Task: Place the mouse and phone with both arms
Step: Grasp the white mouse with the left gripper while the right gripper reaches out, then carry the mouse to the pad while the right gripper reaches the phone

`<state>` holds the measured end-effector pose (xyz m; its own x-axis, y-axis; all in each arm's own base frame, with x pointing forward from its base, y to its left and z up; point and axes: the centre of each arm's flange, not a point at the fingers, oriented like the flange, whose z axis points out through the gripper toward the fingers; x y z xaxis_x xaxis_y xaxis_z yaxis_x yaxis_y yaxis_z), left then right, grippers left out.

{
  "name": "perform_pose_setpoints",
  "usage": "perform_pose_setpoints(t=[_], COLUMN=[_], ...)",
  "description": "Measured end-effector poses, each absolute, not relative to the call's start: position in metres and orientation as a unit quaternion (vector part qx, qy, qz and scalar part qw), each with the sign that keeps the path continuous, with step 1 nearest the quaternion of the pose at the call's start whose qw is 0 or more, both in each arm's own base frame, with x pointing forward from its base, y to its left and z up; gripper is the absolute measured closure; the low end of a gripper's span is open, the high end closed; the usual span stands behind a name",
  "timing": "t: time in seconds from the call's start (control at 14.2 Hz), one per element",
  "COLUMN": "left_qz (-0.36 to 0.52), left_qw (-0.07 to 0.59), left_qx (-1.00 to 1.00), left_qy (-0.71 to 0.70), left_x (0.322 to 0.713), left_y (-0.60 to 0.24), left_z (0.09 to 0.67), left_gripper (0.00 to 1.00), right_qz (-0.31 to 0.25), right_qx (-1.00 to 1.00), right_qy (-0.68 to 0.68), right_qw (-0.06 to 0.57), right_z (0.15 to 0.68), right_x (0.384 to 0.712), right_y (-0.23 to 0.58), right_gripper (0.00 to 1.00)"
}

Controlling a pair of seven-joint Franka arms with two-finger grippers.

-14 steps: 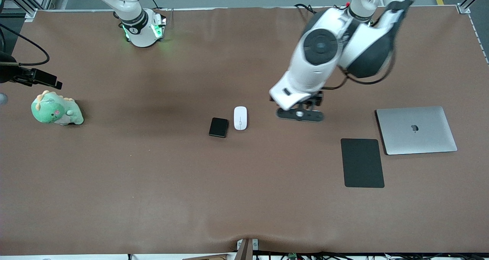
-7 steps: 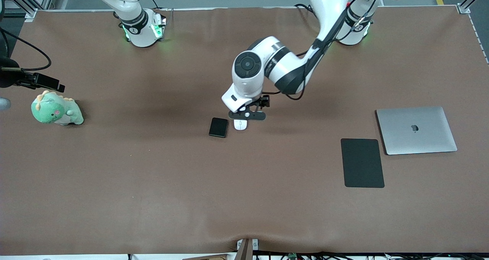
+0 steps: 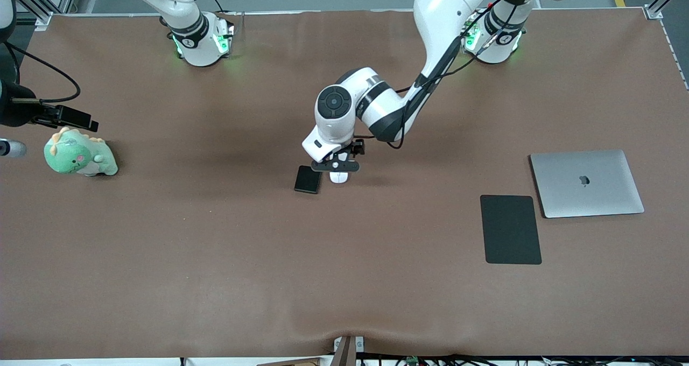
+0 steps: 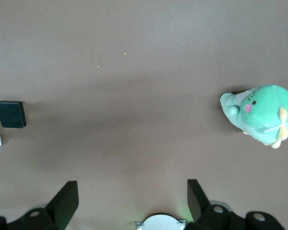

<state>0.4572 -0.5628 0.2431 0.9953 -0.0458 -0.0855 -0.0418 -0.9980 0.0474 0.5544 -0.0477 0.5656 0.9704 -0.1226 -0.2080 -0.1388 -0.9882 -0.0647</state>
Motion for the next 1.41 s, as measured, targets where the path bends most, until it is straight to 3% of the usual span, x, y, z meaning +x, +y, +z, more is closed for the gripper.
perform_pose_setpoints(t=[0.42, 0.92, 1.2, 1.41], left_qz=[-0.036, -0.03, -0.026, -0.018], left_qw=[-0.003, 0.0, 0.003, 0.008], left_qx=[0.999, 0.999, 0.999, 1.0], left_qy=[-0.026, -0.02, -0.018, -0.013], left_x=[0.443, 0.446, 0.449, 0.459], left_y=[-0.569, -0.567, -0.567, -0.565], left_z=[0.186, 0.169, 0.171, 0.177], left_gripper=[0.0, 0.02, 0.38, 0.38], right_qz=[0.123, 0.15, 0.173, 0.183], right_qx=[-0.986, -0.982, -0.979, -0.975], right_qy=[0.074, 0.071, 0.064, 0.097], right_qw=[0.085, 0.093, 0.092, 0.081], right_z=[0.523, 0.471, 0.456, 0.437], right_x=[0.577, 0.598, 0.596, 0.591], right_y=[-0.039, -0.027, 0.013, 0.067], right_gripper=[0.0, 0.0, 0.0, 0.0])
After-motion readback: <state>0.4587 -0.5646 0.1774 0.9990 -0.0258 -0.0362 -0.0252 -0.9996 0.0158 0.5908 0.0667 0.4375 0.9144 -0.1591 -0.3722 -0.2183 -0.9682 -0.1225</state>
